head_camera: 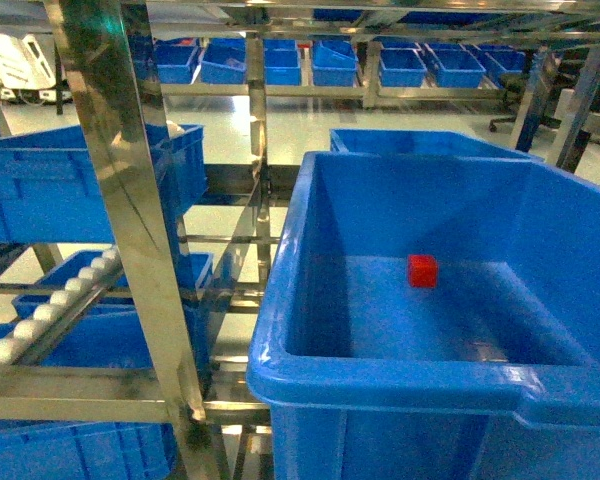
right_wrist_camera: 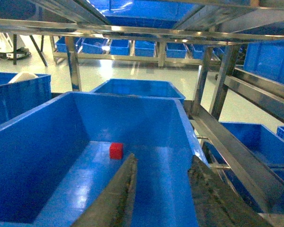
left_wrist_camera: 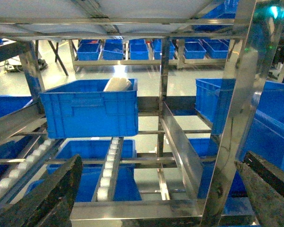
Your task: Place magnetic block on left shelf second layer
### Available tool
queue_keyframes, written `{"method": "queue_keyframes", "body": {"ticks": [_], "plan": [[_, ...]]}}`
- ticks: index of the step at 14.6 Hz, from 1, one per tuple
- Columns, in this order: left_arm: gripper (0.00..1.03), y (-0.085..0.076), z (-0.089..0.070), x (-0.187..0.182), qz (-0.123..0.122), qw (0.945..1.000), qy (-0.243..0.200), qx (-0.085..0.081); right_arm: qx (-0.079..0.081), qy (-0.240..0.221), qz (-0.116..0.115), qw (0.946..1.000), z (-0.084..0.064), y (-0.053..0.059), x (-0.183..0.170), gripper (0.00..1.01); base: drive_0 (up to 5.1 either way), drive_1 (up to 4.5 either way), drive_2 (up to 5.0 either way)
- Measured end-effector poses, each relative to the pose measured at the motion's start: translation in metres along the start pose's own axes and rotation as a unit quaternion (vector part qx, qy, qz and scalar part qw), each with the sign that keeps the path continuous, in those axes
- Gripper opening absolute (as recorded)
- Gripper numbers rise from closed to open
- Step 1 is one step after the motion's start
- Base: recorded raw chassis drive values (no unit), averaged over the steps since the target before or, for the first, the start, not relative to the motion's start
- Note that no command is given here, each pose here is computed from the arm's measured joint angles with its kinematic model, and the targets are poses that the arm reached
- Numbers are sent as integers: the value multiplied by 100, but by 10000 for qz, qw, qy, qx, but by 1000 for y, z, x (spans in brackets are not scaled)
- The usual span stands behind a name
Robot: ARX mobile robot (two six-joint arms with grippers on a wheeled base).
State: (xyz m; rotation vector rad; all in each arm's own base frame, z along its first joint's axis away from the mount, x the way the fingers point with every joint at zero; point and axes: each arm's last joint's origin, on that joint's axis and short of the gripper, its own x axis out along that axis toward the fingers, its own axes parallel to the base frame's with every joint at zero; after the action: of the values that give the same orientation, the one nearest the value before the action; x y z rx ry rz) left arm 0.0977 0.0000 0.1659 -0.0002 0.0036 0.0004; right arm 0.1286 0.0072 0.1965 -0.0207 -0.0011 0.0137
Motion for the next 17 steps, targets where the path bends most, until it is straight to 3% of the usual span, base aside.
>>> {"method": "queue_keyframes", "body": {"ticks": [2,3,17], "plan": [[98,0,0,0,6,10000,2,0,28,43,-184,9998,-8,-8,-4,13,0,0,0],[98,0,0,0,-2,10000,0,0,29,32,-102,9999,-10,-8,-6,3,0,0,0],[98,0,0,0,4,10000,2,0,36,-22,-69,10000,-29,-6,-31,2,0,0,0]]}}
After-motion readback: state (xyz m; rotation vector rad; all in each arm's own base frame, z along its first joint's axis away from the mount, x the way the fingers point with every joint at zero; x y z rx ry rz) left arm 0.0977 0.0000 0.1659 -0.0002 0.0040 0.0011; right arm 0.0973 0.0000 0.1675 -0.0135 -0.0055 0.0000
